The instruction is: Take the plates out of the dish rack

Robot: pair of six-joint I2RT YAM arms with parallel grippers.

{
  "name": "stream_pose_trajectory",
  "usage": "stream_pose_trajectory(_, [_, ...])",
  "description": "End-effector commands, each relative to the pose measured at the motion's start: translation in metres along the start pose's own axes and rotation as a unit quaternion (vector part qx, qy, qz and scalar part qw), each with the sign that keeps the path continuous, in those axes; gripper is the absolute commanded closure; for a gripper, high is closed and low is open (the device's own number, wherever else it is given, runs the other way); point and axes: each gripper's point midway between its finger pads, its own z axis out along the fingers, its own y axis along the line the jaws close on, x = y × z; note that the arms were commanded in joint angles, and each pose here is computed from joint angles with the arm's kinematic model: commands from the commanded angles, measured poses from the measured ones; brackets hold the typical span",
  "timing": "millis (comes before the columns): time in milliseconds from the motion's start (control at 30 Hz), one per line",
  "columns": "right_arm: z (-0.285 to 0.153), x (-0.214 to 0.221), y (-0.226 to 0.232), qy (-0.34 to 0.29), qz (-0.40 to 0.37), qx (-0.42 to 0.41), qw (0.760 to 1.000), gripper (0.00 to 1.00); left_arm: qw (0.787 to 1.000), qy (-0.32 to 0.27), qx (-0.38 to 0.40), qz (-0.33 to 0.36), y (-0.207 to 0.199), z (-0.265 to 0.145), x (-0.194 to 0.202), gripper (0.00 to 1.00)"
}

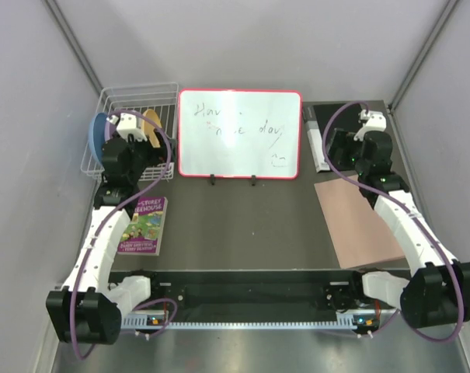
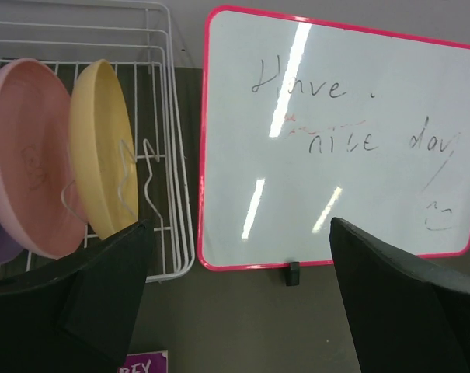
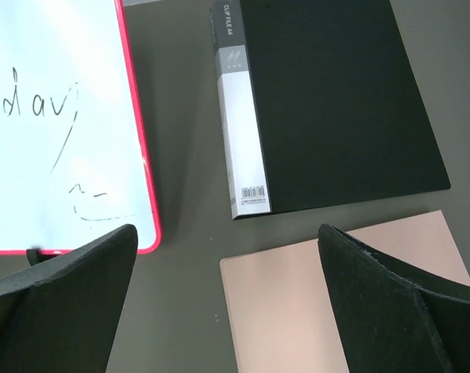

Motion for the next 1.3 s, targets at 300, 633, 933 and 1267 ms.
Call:
stream_pose_trajectory(300, [0.005,-0.017,0.006,-0.011,-0.007,-0.003,1.0,0.0,0.992,-0.035,0.034,0.121,-0.006,0.001,-0.022,0.01])
stream_pose_trajectory(633, [0.009,-0.01,0.002,0.007,-0.008,0.007,1.0,0.0,0.984,-0.024,-0.13,0.117,0.064,0.042,-0.008,0.12])
stream_pose_trajectory(933, [0.017,0.002,0.003,0.021,-0.004,0.004,1.0,0.0,0.974,-0.008,-0.2,0.106,0.1,0.084,0.021,0.34])
stream_pose_trajectory(1267, [0.029,0.012,0.001,0.036,-0.008,0.01,0.999,0.0,0.96,-0.022,-0.259,0.104,0.124,0.096,0.023,0.68])
